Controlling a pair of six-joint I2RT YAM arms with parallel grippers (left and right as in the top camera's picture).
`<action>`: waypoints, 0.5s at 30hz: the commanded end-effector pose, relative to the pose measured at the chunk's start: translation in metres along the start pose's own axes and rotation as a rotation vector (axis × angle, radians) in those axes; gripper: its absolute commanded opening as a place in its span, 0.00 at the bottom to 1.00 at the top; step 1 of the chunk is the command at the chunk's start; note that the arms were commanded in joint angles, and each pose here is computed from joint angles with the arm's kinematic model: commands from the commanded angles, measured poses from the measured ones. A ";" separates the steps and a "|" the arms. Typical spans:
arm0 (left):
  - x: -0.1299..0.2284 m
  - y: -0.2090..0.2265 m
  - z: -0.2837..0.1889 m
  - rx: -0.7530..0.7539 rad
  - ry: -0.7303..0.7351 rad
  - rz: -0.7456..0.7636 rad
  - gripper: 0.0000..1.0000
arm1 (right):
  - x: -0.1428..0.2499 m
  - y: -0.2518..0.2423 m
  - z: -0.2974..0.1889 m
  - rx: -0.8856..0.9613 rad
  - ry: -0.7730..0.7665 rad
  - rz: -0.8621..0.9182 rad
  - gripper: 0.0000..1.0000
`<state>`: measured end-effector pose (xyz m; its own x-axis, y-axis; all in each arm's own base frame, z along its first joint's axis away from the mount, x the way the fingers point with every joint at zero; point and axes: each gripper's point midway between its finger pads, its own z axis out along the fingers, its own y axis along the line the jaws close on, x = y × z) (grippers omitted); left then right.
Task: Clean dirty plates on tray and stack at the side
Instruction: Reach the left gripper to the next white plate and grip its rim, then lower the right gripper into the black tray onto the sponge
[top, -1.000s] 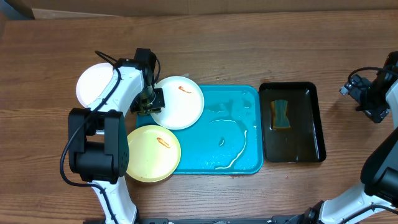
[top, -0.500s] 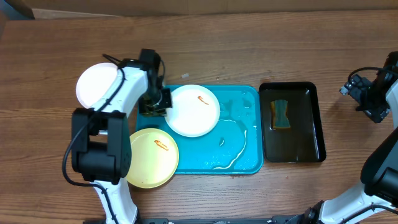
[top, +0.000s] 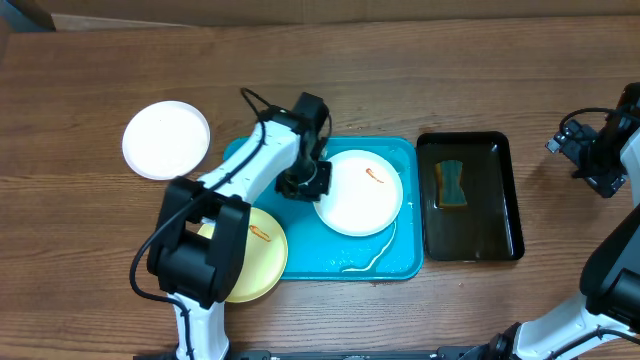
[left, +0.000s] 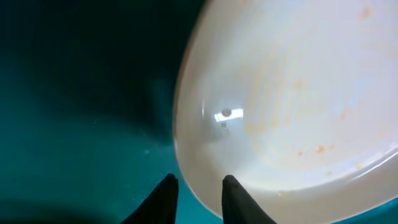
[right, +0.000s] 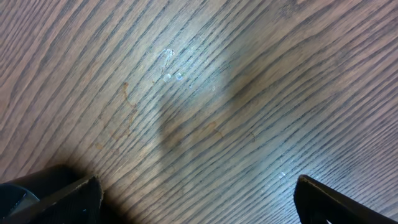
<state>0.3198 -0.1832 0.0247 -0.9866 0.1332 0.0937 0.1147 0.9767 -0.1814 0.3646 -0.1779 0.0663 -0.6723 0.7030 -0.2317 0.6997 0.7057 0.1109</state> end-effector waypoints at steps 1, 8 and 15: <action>0.000 0.006 -0.002 -0.028 0.018 -0.010 0.31 | -0.001 -0.001 -0.002 0.005 -0.012 0.003 1.00; -0.007 0.004 -0.010 -0.023 -0.002 -0.030 0.34 | -0.001 -0.001 -0.002 0.006 -0.012 0.003 1.00; -0.006 0.015 -0.003 -0.118 -0.026 -0.069 0.33 | -0.001 -0.001 -0.002 0.006 -0.011 0.003 1.00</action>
<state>0.3262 -0.1753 0.0332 -0.9912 0.0998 0.0870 0.0878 0.9874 -0.1320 0.3645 -0.1779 0.0662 -0.6724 0.7031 -0.2314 0.6999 0.7057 0.1105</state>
